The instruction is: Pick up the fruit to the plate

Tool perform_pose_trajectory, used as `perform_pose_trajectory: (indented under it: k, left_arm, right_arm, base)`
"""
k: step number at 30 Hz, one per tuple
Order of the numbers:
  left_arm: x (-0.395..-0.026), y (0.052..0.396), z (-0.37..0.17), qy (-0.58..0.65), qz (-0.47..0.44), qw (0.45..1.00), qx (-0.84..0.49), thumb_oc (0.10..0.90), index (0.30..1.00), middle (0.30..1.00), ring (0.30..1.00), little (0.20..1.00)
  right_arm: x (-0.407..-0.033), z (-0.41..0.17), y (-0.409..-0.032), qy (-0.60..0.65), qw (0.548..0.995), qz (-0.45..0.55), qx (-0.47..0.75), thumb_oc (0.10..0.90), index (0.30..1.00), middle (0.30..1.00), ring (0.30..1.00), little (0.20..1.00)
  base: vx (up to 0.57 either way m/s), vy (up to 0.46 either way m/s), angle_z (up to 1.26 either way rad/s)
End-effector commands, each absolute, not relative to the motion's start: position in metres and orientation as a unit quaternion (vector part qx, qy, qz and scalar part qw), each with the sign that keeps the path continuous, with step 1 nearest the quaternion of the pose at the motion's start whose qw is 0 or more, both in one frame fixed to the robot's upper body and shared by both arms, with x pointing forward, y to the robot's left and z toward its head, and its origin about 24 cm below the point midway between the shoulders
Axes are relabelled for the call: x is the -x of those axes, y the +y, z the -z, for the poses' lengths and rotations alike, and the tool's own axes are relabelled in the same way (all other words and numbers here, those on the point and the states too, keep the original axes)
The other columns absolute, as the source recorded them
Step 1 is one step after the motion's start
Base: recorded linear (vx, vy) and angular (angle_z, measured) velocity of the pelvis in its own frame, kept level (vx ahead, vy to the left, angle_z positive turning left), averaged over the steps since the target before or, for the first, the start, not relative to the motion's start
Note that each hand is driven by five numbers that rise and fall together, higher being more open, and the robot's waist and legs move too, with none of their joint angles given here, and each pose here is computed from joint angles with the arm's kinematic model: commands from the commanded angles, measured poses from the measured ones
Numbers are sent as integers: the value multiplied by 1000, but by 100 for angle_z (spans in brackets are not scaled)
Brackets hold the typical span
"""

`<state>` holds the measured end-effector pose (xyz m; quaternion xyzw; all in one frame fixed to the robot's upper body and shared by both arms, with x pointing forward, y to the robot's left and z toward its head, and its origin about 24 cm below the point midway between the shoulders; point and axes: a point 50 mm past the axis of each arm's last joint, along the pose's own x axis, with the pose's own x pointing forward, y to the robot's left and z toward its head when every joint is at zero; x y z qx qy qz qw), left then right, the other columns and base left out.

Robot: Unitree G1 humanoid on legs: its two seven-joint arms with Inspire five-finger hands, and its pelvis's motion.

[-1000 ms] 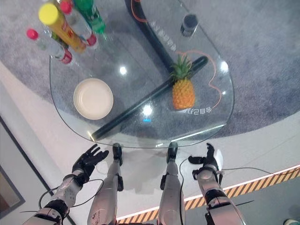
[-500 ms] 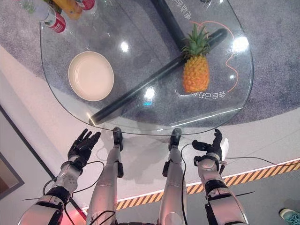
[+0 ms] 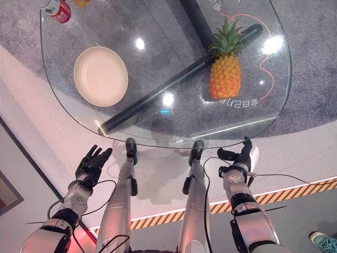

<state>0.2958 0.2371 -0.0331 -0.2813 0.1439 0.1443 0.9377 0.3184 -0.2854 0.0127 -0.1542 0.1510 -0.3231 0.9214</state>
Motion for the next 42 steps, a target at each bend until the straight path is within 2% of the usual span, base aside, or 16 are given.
perform_pose_trajectory:
  k: [1, 7, 14, 17, 23, 28, 38, 42]
  left_arm:
    - [-292, 267, 25, 124, -169, 947, 245, 800, 900, 900, 900, 900]
    - [-291, 271, 24, 124, -171, 947, 242, 800, 900, 900, 900, 900]
    - [-289, 277, 23, 125, -174, 947, 239, 800, 900, 900, 900, 900]
    - [-288, 279, 23, 127, -175, 947, 237, 800, 900, 900, 900, 900]
    - [-290, 277, 21, 126, -176, 948, 236, 800, 900, 900, 900, 900]
    - [-292, 272, 20, 126, -172, 948, 238, 800, 900, 900, 900, 900]
    - [-288, 260, 26, 123, -167, 944, 256, 800, 900, 900, 900, 900]
    - [-286, 259, 28, 121, -168, 942, 263, 800, 900, 900, 900, 900]
  right_arm:
    - [-307, -25, -323, 144, 895, 397, 147, 800, 900, 900, 900, 900]
    - [-292, -31, -350, 152, 854, 485, 110, 800, 900, 900, 900, 900]
    - [-275, -51, -385, 140, 785, 599, 71, 800, 900, 900, 900, 900]
    - [-267, -68, -400, 100, 742, 663, 20, 800, 900, 900, 900, 900]
    - [-269, -111, -411, -23, 697, 715, -49, 800, 900, 900, 900, 900]
    - [-280, -155, -404, -135, 683, 715, -71, 800, 900, 900, 900, 900]
    - [-296, -245, -337, -374, 690, 619, -34, 800, 900, 900, 900, 900]
    - [-296, -259, -318, -415, 701, 580, -15, 800, 900, 900, 900, 900]
  base:
    - [0, 0, 0]
    - [0, 0, 0]
    - [0, 0, 0]
    - [0, 0, 0]
    - [0, 0, 0]
    - [0, 24, 0]
    - [-9, 47, 1]
    - [-3, 32, 0]
